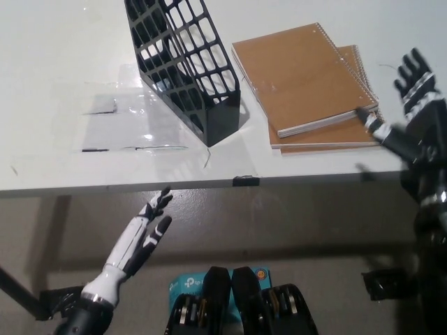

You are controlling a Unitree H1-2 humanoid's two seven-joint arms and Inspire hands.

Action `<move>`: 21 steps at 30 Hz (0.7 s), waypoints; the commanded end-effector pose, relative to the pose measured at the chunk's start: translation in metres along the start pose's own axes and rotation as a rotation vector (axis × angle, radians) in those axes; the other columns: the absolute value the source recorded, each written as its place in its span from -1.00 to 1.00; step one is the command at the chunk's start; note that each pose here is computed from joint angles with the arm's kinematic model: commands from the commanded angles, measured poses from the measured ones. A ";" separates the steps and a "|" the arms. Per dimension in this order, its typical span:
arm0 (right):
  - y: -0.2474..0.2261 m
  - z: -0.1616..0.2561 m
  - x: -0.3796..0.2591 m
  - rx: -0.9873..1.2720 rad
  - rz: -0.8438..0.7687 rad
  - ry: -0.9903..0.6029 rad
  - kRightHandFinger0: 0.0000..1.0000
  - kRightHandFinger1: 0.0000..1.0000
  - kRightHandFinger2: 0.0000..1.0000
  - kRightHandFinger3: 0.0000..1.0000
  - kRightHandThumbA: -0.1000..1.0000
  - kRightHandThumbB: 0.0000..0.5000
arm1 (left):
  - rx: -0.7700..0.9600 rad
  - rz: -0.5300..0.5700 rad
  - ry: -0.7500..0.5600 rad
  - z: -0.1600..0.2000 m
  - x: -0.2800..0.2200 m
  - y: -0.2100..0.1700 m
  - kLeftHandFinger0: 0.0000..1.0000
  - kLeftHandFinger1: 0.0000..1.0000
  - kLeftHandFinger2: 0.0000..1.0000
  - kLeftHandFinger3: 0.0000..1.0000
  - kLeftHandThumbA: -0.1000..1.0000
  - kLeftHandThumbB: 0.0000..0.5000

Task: Use the right hand to pick up a book from the book holder on the left side and put it on another book on the right side

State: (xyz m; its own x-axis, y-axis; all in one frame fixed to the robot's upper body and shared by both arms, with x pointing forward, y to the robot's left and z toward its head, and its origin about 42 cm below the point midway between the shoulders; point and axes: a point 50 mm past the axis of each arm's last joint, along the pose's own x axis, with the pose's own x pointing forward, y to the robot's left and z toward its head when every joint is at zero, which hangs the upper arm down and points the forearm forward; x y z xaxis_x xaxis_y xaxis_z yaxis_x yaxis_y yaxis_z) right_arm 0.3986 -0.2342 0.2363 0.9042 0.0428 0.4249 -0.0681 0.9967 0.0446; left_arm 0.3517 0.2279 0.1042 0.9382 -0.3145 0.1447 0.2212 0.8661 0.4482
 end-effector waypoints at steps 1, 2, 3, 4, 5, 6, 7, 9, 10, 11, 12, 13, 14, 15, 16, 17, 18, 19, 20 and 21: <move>0.080 0.114 -0.034 -0.168 0.234 -0.567 1.00 1.00 1.00 1.00 0.83 -0.35 | 0.037 0.019 -0.143 0.039 0.039 0.035 1.00 1.00 1.00 1.00 1.00 0.04; 0.083 0.107 -0.036 -0.186 0.237 -0.559 1.00 1.00 1.00 1.00 0.88 -0.36 | 0.039 0.023 -0.142 0.040 0.039 0.035 1.00 1.00 1.00 1.00 1.00 0.04; 0.084 0.105 -0.037 -0.192 0.236 -0.554 1.00 1.00 1.00 1.00 0.91 -0.35 | 0.040 0.023 -0.141 0.040 0.039 0.035 1.00 1.00 1.00 1.00 1.00 0.05; 0.086 0.100 -0.039 -0.196 0.236 -0.539 1.00 1.00 1.00 1.00 0.90 -0.33 | 0.040 0.021 -0.138 0.039 0.038 0.035 1.00 1.00 1.00 1.00 1.00 0.05; 0.088 0.090 -0.044 -0.192 0.237 -0.501 1.00 1.00 1.00 1.00 0.85 -0.28 | 0.044 0.020 -0.136 0.038 0.036 0.034 1.00 1.00 1.00 1.00 1.00 0.02; 0.089 0.081 -0.049 -0.204 0.237 -0.470 1.00 1.00 1.00 1.00 0.83 -0.28 | 0.043 0.016 -0.129 0.036 0.032 0.033 1.00 1.00 1.00 1.00 1.00 0.02; 0.088 0.063 -0.054 -0.236 0.243 -0.410 1.00 1.00 1.00 1.00 0.87 -0.23 | 0.040 0.010 -0.120 0.035 0.028 0.030 1.00 1.00 1.00 1.00 1.00 0.03; 0.087 0.045 -0.061 -0.253 0.251 -0.357 1.00 1.00 1.00 1.00 0.89 -0.17 | 0.040 0.000 -0.106 0.030 0.021 0.026 1.00 1.00 1.00 1.00 1.00 0.04; 0.085 0.028 -0.064 -0.293 0.261 -0.323 1.00 1.00 1.00 1.00 0.85 -0.18 | 0.037 -0.010 -0.099 0.027 0.016 0.023 1.00 1.00 1.00 1.00 1.00 0.03; 0.082 0.014 -0.069 -0.336 0.267 -0.285 1.00 1.00 1.00 1.00 0.80 -0.19 | 0.023 -0.017 -0.089 0.025 0.010 0.019 1.00 1.00 1.00 1.00 1.00 0.04; 0.079 0.000 -0.073 -0.357 0.277 -0.250 1.00 1.00 1.00 1.00 0.73 -0.21 | 0.016 -0.022 -0.083 0.023 0.005 0.016 1.00 1.00 1.00 1.00 1.00 0.06; 0.074 -0.015 -0.081 -0.381 0.298 -0.189 1.00 1.00 1.00 1.00 0.70 -0.24 | 0.012 -0.029 -0.075 0.020 -0.003 0.011 1.00 1.00 1.00 1.00 1.00 0.03; 0.070 -0.023 -0.087 -0.402 0.312 -0.152 1.00 1.00 1.00 1.00 0.70 -0.25 | 0.019 -0.037 -0.064 0.019 -0.008 0.008 1.00 1.00 1.00 1.00 1.00 0.02; 0.067 -0.029 -0.092 -0.418 0.318 -0.125 1.00 1.00 1.00 1.00 0.73 -0.23 | 0.016 -0.039 -0.056 0.018 -0.013 0.005 1.00 1.00 1.00 1.00 1.00 0.02; 0.062 -0.040 -0.098 -0.445 0.331 -0.074 1.00 1.00 1.00 1.00 0.73 -0.28 | 0.013 -0.042 -0.049 0.016 -0.018 0.002 1.00 1.00 1.00 1.00 1.00 0.00; 0.058 -0.050 -0.101 -0.457 0.339 -0.038 1.00 1.00 1.00 1.00 0.71 -0.26 | 0.012 -0.043 -0.048 0.015 -0.021 0.000 1.00 1.00 1.00 1.00 1.00 0.01; 0.057 -0.052 -0.104 -0.457 0.339 -0.028 1.00 1.00 1.00 1.00 0.71 -0.26 | 0.011 -0.046 -0.043 0.014 -0.024 -0.001 1.00 1.00 1.00 1.00 1.00 0.01; 0.054 -0.056 -0.107 -0.476 0.348 0.003 1.00 1.00 1.00 1.00 0.74 -0.24 | 0.007 -0.047 -0.043 0.014 -0.027 -0.003 1.00 1.00 1.00 1.00 1.00 -0.01; 0.054 -0.059 -0.111 -0.474 0.349 0.012 1.00 1.00 1.00 1.00 0.74 -0.24 | 0.008 -0.049 -0.040 0.013 -0.030 -0.004 1.00 1.00 1.00 1.00 1.00 -0.01; 0.054 -0.062 -0.116 -0.474 0.349 0.022 1.00 1.00 1.00 1.00 0.72 -0.26 | 0.009 -0.054 -0.034 0.012 -0.034 -0.006 1.00 1.00 1.00 1.00 1.00 -0.01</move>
State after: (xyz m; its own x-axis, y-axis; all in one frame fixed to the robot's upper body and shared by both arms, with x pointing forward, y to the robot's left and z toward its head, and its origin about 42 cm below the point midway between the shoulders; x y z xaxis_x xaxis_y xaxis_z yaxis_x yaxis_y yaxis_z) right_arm 0.3220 -0.1820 0.1351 0.9064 0.3288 0.2651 -0.2030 0.8896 -0.4092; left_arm 0.3223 0.2290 0.0998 0.9317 -0.3390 0.1307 0.2487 0.8573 0.4507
